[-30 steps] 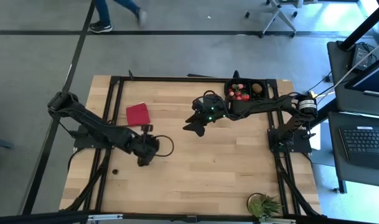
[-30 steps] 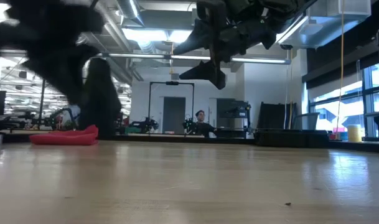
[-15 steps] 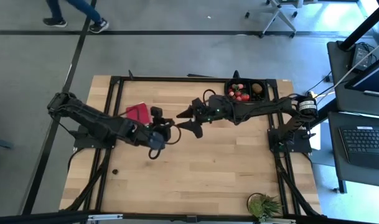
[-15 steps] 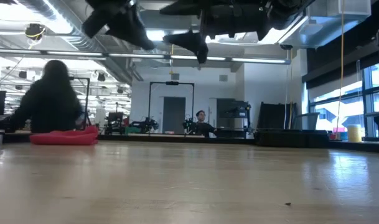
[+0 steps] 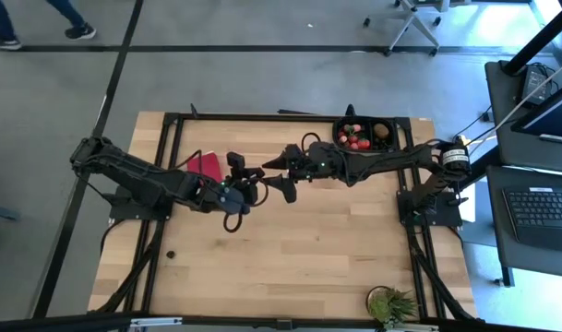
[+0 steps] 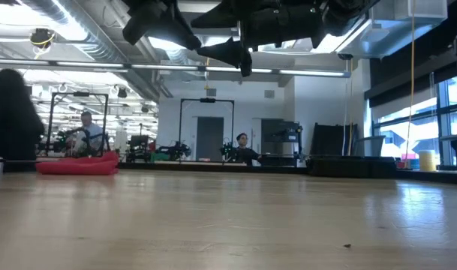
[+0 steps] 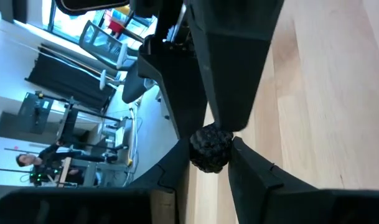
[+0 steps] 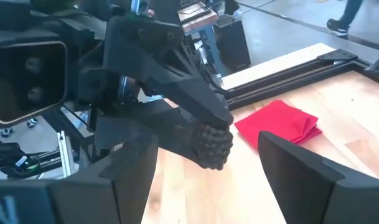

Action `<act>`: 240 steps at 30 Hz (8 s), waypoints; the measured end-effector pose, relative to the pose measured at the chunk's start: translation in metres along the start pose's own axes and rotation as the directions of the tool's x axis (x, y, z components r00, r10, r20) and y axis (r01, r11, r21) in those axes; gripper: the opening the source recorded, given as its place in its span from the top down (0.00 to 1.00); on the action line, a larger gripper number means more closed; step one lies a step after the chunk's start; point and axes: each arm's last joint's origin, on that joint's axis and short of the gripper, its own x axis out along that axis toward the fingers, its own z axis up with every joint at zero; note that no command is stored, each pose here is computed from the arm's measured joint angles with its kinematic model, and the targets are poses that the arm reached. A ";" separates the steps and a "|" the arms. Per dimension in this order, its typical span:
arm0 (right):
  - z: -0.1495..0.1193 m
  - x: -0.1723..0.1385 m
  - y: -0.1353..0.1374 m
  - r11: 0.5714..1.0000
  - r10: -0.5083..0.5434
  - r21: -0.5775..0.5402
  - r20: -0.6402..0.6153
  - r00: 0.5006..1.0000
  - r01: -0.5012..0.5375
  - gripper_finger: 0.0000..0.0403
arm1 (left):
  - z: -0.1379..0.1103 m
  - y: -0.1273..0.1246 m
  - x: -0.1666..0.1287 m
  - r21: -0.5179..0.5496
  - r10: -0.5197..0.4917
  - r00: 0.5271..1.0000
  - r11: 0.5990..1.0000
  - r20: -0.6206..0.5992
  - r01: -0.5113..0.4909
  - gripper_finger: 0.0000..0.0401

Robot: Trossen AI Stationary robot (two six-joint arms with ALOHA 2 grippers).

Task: Pick and placing Produce into tupperware
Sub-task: Put the black raspberry into the black bin, then put the black cherry into the black bin

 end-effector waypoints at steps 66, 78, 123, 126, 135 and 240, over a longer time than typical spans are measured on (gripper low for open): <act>0.017 -0.027 -0.055 0.977 -0.171 0.102 -0.134 0.976 0.185 0.78 | -0.003 -0.001 0.001 -0.005 -0.023 1.000 1.000 -0.017 0.022 0.75; 0.080 -0.156 -0.093 0.504 -0.714 0.130 -0.493 0.497 0.854 0.78 | -0.021 -0.005 0.002 -0.050 -0.082 0.985 0.996 -0.149 0.075 0.80; 0.001 -0.231 -0.196 0.046 -0.509 0.062 -0.858 0.077 0.997 0.47 | -0.033 0.003 0.018 -0.110 -0.225 0.954 0.972 -0.200 0.206 0.95; 0.012 -0.226 -0.195 0.099 -0.474 0.169 -0.858 0.196 0.981 0.40 | -0.038 0.002 0.016 -0.136 -0.235 0.941 0.969 -0.243 0.206 0.96; 0.075 -0.173 -0.165 0.419 -0.562 0.311 -0.649 0.513 0.853 0.36 | -0.054 -0.002 0.009 -0.197 -0.255 0.890 0.961 -0.378 0.192 0.99; 0.011 -0.053 -0.036 0.969 -0.247 -0.062 -0.288 0.925 0.239 0.36 | -0.149 -0.151 -0.086 -0.832 -0.896 0.078 0.371 -0.438 -0.413 0.48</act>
